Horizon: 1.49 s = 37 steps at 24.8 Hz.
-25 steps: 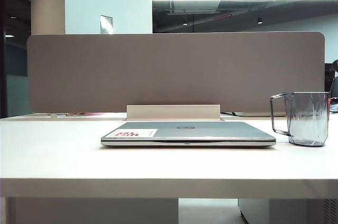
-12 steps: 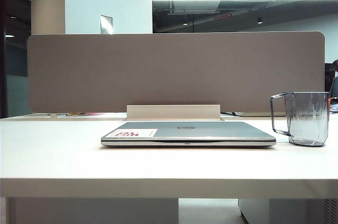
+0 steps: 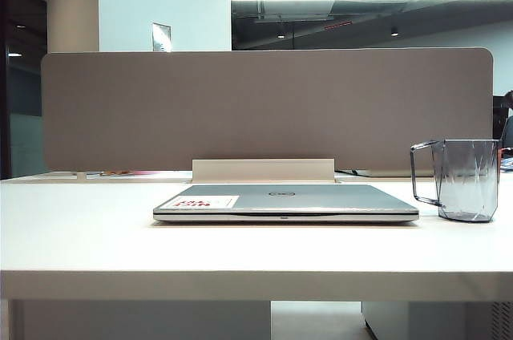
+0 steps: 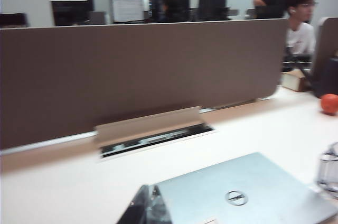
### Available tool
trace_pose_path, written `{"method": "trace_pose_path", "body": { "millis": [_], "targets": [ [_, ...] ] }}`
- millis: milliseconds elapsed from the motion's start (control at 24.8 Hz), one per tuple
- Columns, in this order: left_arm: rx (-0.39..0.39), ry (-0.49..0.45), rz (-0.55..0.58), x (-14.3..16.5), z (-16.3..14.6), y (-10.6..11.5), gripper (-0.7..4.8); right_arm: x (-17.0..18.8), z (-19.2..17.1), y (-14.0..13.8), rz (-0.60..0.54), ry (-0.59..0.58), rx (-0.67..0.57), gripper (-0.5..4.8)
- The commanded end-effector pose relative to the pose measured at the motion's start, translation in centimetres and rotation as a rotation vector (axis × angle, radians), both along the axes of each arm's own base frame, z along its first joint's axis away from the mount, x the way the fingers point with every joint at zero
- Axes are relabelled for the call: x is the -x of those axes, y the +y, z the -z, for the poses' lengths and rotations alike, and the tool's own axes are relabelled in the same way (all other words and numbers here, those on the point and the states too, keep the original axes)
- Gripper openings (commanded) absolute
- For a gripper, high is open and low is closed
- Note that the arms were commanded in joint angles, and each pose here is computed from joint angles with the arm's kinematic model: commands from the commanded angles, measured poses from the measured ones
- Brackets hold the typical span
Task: Pick up the water cup and place it on the left side of the laptop.
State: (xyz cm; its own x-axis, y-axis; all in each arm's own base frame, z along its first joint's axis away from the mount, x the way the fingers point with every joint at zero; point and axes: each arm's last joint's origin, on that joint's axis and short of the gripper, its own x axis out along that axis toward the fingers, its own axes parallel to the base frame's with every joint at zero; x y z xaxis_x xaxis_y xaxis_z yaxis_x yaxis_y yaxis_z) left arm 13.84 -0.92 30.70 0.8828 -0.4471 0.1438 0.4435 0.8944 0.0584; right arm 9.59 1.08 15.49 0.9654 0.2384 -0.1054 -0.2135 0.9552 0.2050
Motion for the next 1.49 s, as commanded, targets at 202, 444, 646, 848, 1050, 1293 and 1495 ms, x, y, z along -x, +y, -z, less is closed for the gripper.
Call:
{"method": "trace_pose_path", "body": {
  "millis": [202, 444, 646, 848, 1050, 1293, 1495],
  "targets": [
    [0.061, 0.014, 0.140, -2.6, 0.0, -0.5, -0.05, 0.0, 0.0, 0.0, 0.000, -0.009, -0.003, -0.01],
    [0.095, 0.111, 0.221, -6.0, 0.1, -3.8, -0.05, 0.0, 0.0, 0.0, 0.001, -0.009, -0.003, 0.00],
    [0.094, 0.165, 0.290, -9.0, -0.9, -8.5, -0.05, 0.0, 0.0, 0.0, 0.003, -0.009, -0.003, -0.01],
    [0.078, 0.223, 0.336, -11.3, -0.6, -13.2, -0.05, 0.0, 0.0, 0.0, 0.004, -0.009, -0.003, 0.00],
    [0.053, 0.256, 0.354, -12.8, 0.0, -17.2, -0.05, 0.0, 0.0, 0.0, 0.004, -0.009, -0.003, 0.00],
    [-0.005, 0.295, 0.398, -14.5, 1.8, -22.8, -0.05, 0.0, 0.0, 0.0, 0.005, -0.009, -0.003, -0.01],
    [-0.040, 0.337, 0.457, -16.0, 4.0, -27.7, 0.71, 0.0, 0.0, 0.0, 0.012, -0.010, -0.002, 0.00]
  ]
}}
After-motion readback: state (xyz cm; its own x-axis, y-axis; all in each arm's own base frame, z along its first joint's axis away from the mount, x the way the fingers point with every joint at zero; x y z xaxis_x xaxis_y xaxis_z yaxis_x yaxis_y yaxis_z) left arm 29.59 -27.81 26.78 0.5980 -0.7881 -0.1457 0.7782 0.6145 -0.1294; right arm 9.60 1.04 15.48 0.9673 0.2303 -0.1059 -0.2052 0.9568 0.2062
